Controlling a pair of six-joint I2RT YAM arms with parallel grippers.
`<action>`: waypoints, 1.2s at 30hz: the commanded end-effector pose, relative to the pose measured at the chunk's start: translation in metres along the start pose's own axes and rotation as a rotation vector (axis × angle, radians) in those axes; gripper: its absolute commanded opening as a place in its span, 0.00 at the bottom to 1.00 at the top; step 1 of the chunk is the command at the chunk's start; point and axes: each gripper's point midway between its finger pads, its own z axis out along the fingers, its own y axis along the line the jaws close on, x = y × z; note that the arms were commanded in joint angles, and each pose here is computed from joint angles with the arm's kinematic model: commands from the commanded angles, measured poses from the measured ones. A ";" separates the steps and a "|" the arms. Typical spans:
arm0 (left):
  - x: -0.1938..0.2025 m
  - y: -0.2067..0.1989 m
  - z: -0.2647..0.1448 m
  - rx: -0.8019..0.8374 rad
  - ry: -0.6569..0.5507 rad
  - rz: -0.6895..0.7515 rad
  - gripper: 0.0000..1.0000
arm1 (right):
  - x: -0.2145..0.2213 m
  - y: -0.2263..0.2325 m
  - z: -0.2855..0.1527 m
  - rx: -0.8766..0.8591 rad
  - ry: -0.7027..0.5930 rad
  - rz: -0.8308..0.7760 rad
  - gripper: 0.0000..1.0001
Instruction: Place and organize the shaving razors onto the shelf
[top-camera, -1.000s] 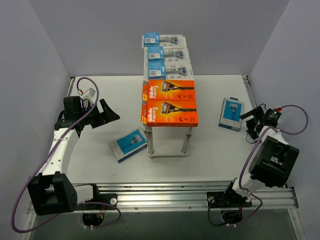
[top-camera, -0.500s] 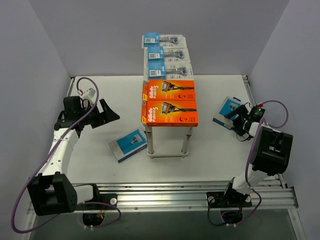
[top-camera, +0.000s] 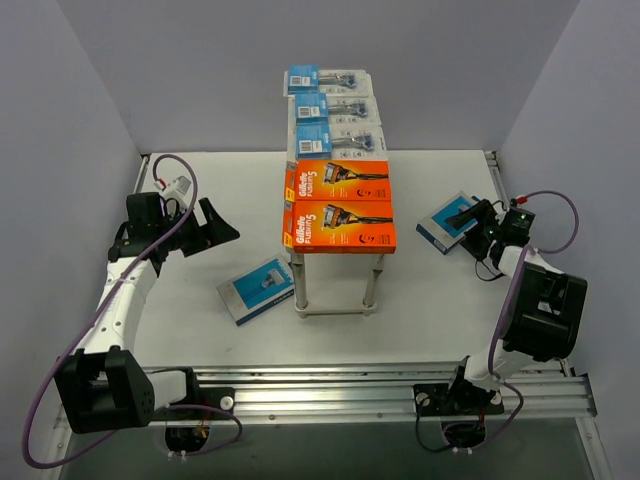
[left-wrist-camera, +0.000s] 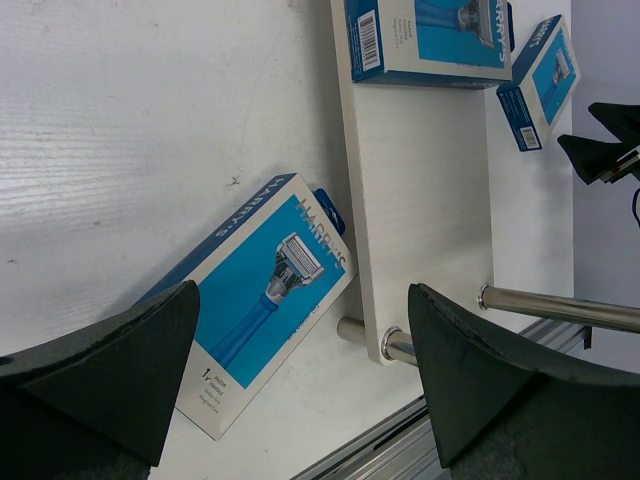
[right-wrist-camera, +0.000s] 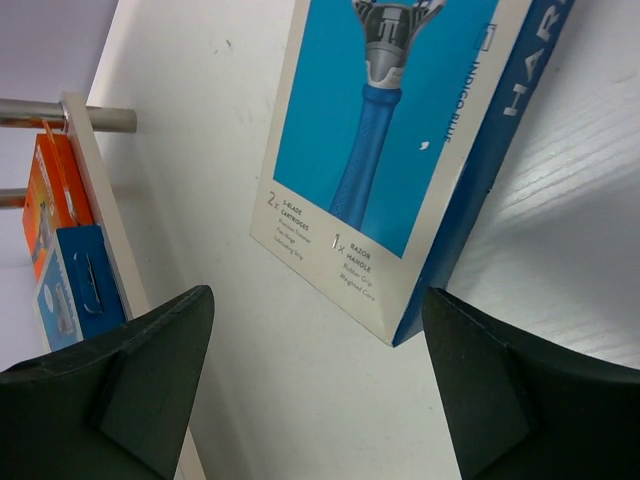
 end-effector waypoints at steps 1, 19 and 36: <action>-0.006 -0.007 -0.005 0.016 -0.029 0.051 0.94 | -0.005 0.000 -0.002 0.005 -0.017 0.001 0.80; -0.007 -0.010 -0.006 0.024 -0.032 0.054 0.94 | 0.013 0.019 0.040 0.031 0.029 -0.019 0.80; -0.009 -0.006 -0.006 0.021 -0.036 0.040 0.94 | -0.011 0.075 0.108 -0.004 0.064 -0.072 0.80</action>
